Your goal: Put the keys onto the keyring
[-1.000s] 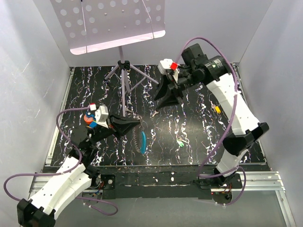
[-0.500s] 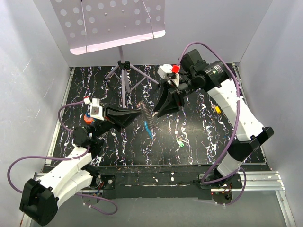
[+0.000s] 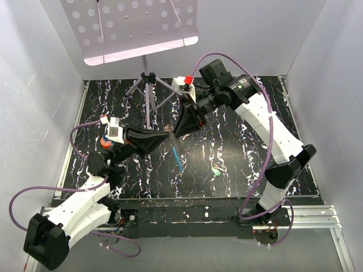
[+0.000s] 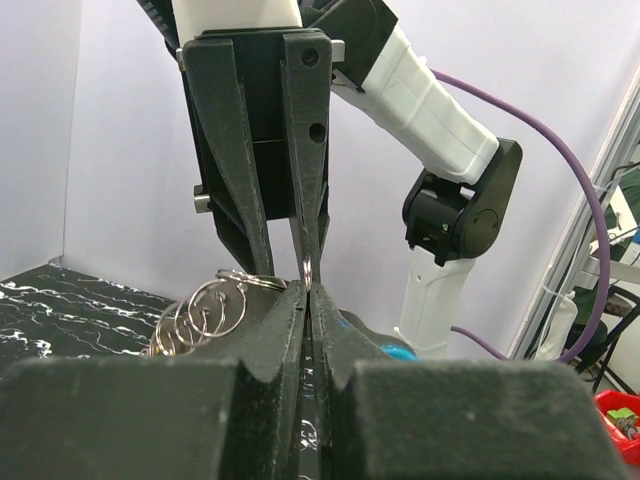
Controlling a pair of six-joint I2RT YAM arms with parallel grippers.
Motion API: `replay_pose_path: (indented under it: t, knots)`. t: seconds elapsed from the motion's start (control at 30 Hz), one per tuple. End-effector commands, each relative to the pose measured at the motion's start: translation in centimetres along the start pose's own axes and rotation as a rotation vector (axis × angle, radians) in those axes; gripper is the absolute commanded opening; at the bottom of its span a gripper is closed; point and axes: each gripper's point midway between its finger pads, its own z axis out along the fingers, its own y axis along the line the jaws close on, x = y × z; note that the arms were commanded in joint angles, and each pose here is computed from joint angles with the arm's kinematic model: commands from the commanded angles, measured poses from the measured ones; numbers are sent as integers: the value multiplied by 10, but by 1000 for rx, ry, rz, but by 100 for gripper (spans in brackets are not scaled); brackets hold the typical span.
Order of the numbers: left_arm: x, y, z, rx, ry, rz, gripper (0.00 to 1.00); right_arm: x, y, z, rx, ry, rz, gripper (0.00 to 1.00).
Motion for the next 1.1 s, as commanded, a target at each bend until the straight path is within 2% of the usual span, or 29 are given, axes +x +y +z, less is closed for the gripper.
replay_pose_path:
  t: [0.0, 0.67, 0.93, 1.07]
  knots:
    - [-17, -4, 5, 4, -50, 29, 0, -19, 5, 2, 5, -24, -44, 28]
    - [-11, 3, 2, -45, -30, 26, 0, -22, -1, 8, 27, -20, -19, 32]
    - [-8, 7, 0, -65, -11, 35, 0, -22, -4, 11, 37, -19, -3, 24]
    - [-8, 7, 0, -70, -6, 36, 0, -23, -8, 12, 49, -22, 7, 11]
